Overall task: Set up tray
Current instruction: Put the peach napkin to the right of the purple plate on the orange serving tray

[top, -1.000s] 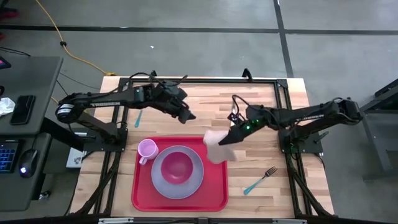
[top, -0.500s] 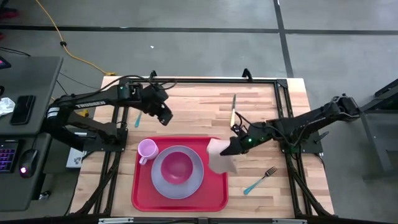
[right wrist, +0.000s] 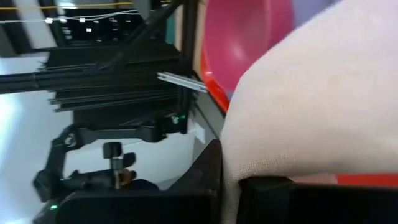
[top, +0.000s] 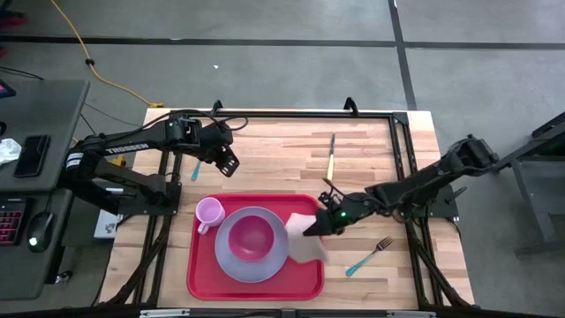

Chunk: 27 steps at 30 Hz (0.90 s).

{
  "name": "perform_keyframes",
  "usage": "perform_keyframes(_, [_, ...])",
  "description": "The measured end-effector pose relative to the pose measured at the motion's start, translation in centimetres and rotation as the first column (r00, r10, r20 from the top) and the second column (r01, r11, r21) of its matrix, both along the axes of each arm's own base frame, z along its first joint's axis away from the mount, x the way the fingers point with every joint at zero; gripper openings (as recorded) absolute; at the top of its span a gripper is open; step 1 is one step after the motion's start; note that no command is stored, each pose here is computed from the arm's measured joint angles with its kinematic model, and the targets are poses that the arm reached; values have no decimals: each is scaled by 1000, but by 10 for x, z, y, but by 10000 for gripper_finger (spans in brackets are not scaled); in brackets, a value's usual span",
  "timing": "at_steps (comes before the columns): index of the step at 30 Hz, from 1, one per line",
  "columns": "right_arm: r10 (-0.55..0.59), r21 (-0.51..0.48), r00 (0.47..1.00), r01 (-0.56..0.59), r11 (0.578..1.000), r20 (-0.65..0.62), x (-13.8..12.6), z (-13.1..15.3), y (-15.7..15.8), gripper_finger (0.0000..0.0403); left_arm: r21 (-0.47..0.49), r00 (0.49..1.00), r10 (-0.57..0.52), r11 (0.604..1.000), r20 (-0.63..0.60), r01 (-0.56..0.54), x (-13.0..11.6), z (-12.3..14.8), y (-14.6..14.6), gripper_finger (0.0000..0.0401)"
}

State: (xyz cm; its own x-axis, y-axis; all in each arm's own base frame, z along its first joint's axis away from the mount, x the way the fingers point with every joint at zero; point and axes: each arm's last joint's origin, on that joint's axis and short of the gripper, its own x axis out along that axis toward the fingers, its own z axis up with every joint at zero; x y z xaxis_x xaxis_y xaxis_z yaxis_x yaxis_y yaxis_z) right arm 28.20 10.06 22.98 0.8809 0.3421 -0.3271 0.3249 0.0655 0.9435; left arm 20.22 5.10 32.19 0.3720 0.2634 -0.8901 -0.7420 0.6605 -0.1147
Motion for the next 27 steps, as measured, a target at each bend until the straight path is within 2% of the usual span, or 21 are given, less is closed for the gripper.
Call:
perform_keyframes(4, [-3, 14, 1000, 3, 1000, 27, 11, -10, 1, 0, 1, 1000, 0, 1000, -7, 0, -1, 0, 0, 175])
perform_keyframes(10, [27, 13, 999, -27, 1000, -26, 16, -25, 3, 0, -5, 999, -1, 1000, -38, 0, -3, -2, -1, 175])
perform_keyframes(22, [31, 21, 997, -30, 999, -73, 16, -30, 3, 0, 9, 998, 8, 1000, -57, -7, -5, -2, 0, 175])
perform_keyframes(27, [65, 36, 983, -60, 998, -171, 11, -37, 5, 0, 11, 998, 8, 1000, -57, -8, -5, -2, 0, 175])
